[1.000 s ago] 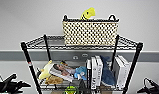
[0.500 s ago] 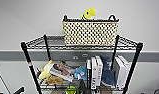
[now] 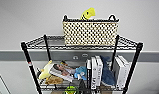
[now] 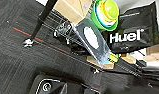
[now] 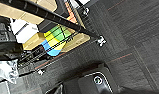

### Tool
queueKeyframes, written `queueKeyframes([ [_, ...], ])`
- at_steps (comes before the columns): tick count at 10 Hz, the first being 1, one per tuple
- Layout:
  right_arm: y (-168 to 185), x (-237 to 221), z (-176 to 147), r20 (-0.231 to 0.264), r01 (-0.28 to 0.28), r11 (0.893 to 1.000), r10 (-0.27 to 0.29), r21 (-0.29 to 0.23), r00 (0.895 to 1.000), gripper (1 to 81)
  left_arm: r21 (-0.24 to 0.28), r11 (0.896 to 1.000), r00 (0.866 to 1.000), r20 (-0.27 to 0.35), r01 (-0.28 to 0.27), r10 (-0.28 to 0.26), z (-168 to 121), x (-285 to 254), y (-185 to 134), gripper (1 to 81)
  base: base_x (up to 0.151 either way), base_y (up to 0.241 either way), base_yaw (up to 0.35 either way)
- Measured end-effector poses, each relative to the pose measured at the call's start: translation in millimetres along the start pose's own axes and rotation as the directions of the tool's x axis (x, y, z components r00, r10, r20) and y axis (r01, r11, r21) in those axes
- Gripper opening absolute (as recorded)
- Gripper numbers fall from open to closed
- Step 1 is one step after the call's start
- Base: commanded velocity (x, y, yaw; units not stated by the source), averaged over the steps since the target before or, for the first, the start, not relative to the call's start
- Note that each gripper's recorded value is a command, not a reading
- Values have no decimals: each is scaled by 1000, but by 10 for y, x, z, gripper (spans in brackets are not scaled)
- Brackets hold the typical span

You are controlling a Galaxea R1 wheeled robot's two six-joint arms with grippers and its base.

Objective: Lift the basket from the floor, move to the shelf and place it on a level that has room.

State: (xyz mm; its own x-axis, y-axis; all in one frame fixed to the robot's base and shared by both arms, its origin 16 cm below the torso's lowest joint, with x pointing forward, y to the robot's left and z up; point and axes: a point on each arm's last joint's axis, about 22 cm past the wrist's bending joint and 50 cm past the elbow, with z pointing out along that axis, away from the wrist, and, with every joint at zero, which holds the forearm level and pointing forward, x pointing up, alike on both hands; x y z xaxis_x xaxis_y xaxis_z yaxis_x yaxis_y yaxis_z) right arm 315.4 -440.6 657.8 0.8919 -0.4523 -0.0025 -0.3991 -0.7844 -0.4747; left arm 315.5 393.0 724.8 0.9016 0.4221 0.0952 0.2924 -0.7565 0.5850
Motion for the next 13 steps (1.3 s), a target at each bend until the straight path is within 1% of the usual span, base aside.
queueKeyframes([
  [2, 127, -364, 267, 34, -6, 1000, 6, -10, 999, 811, -12, 1000, 999, 31, -9, 10, 338, -379, -34, 811, 0, 0, 0],
  [3, 203, -497, 369, 39, -9, 1000, 10, -19, 999, 811, -12, 1000, 999, 38, -22, 22, 462, -508, -74, 811, 0, 0, 0],
  [5, 349, -766, 608, 48, -9, 999, 11, -40, 999, 811, -5, 1000, 997, 75, -26, 26, 720, -830, -159, 811, 0, 0, 0],
  [7, 357, -1144, 901, 84, 4, 999, 0, -39, 996, 811, -10, 1000, 992, 120, -27, 28, 1051, -1189, -147, 811, 0, 0, 0],
  [8, 376, -1272, 1046, 89, 14, 999, -9, -46, 996, 811, 1, 1000, 991, 133, -28, 28, 1207, -1321, -192, 811, 0, 0, 0],
  [10, 488, -1440, 1247, 83, 35, 997, -29, -74, 996, 811, 35, 999, 990, 136, -38, 33, 1438, -1485, -351, 811, 0, 0, 0],
  [12, 517, -1761, 1497, 109, 55, 995, -45, -88, 993, 811, 54, 998, 986, 165, -42, 33, 1665, -1785, -425, 811, 0, 0, 0],
  [13, 537, -1865, 1589, 114, 63, 993, -51, -98, 992, 811, 72, 996, 985, 169, -45, 32, 1748, -1866, -496, 811, 0, 0, 0],
])
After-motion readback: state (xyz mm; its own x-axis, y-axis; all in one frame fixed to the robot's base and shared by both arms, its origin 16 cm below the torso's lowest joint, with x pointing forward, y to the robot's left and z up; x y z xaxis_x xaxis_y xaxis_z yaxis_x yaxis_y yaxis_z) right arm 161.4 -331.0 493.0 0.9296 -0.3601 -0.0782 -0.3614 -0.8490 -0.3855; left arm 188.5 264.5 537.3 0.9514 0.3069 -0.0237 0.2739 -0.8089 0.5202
